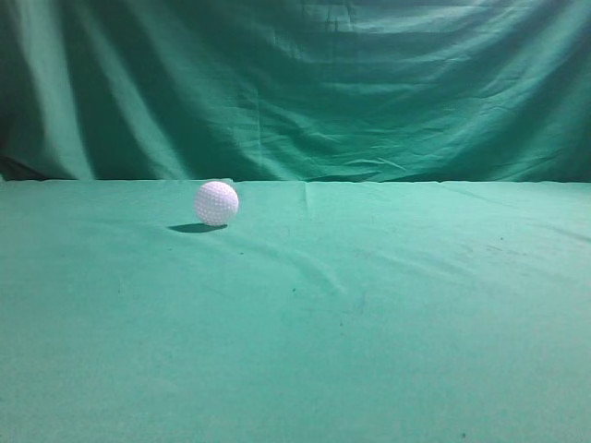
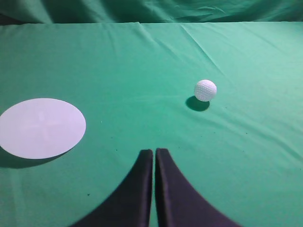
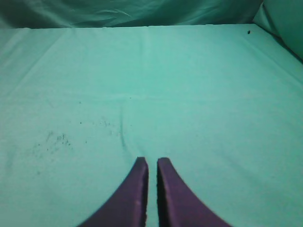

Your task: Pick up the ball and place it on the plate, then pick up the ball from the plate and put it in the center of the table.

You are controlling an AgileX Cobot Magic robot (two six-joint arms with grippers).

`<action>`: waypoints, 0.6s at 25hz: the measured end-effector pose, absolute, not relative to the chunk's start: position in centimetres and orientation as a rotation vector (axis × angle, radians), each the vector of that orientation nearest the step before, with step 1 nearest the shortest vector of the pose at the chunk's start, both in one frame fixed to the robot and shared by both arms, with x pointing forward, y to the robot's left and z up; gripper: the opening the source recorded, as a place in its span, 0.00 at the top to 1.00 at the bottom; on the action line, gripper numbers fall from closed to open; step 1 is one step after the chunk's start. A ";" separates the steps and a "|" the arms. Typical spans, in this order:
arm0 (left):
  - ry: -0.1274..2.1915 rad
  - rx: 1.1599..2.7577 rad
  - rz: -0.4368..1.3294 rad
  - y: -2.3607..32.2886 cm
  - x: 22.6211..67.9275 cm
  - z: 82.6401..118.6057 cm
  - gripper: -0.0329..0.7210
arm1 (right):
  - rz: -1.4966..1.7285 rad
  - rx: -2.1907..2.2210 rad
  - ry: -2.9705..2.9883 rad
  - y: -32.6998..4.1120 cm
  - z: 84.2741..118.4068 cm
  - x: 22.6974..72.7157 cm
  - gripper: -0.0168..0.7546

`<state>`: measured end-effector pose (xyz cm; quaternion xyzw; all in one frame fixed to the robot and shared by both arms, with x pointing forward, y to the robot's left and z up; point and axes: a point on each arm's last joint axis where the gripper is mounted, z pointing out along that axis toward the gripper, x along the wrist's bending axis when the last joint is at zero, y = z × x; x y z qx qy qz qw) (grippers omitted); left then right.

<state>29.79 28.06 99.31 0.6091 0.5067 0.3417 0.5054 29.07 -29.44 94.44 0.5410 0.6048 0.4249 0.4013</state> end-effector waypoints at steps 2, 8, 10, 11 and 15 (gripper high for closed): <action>1.223 1.470 0.825 28.1 29.8 99.3 0.96 | 1.074 1.368 1.529 -29.4 94.4 29.1 0.89; 1.223 1.470 0.825 28.1 29.8 99.3 0.96 | 1.074 1.368 1.529 -29.4 94.4 29.1 0.89; 1.223 1.470 0.825 28.1 29.8 99.3 0.96 | 1.074 1.368 1.529 -29.4 94.4 29.1 0.89; 1.219 1.466 0.827 28.1 29.7 99.3 0.96 | 1.074 1.368 1.529 -29.4 94.4 29.1 0.89; 1.162 1.480 0.914 28.4 29.2 99.4 0.96 | 1.074 1.368 1.529 -29.4 94.4 29.1 0.89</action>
